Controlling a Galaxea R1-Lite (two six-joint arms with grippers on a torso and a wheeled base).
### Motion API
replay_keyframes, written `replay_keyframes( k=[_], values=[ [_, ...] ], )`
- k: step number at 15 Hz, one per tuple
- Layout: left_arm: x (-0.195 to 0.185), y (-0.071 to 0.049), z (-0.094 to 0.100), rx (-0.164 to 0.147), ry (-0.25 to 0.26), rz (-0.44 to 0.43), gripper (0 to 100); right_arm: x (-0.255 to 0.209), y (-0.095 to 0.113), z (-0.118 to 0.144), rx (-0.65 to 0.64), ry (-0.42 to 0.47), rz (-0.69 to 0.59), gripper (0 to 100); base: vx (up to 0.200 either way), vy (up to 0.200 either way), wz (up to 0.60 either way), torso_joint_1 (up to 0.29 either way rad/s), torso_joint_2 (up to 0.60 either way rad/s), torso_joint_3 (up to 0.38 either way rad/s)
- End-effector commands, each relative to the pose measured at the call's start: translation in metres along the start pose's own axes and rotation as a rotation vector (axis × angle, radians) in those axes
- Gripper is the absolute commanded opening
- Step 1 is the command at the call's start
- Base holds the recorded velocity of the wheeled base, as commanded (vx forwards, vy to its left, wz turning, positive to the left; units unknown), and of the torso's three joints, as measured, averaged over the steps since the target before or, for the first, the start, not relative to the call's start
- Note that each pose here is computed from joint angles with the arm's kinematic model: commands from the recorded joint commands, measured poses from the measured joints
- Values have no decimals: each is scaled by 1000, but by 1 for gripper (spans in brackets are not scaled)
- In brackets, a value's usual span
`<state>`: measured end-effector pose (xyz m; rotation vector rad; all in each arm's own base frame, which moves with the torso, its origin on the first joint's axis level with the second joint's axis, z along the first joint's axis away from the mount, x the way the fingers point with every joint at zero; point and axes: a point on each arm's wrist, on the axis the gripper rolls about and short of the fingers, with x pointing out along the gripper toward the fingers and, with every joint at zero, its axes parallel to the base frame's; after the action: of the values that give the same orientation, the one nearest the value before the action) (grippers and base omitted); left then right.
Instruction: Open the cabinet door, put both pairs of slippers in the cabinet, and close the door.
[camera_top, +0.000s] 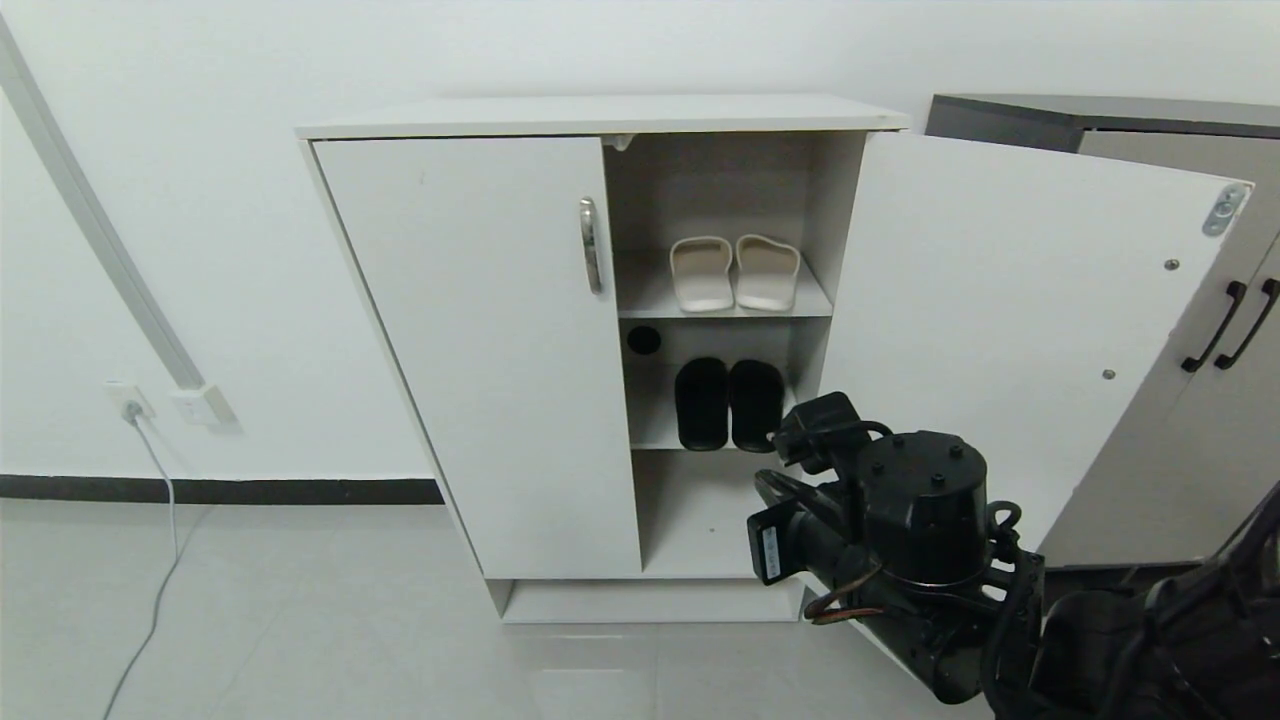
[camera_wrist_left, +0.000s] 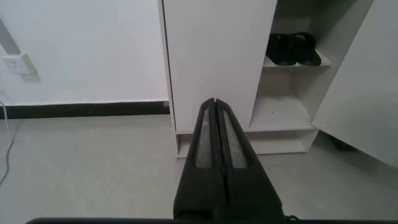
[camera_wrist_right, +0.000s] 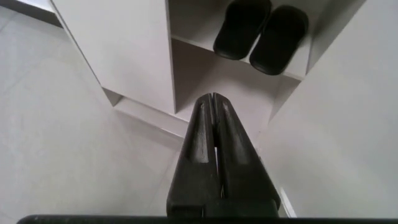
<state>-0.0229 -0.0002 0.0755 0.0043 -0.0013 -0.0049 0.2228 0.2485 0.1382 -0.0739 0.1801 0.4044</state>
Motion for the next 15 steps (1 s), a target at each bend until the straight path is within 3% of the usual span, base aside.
replay_keyframes(
  k=[1, 6, 9, 15],
  values=[
    [0, 0, 0, 0, 1, 0, 0, 0, 0, 0, -1, 1, -2, 0, 0, 0, 0, 0, 0, 0],
    [0, 0, 0, 0, 1, 0, 0, 0, -1, -2, -3, 9, -7, 0, 0, 0, 0, 0, -9, -11],
    [0, 0, 0, 0, 1, 0, 0, 0, -2, -4, -6, 13, -9, 0, 0, 0, 0, 9, -176, -297],
    [0, 0, 0, 0, 1, 0, 0, 0, -3, -4, -5, 15, -13, 0, 0, 0, 0, 57, -484, -366]
  ],
)
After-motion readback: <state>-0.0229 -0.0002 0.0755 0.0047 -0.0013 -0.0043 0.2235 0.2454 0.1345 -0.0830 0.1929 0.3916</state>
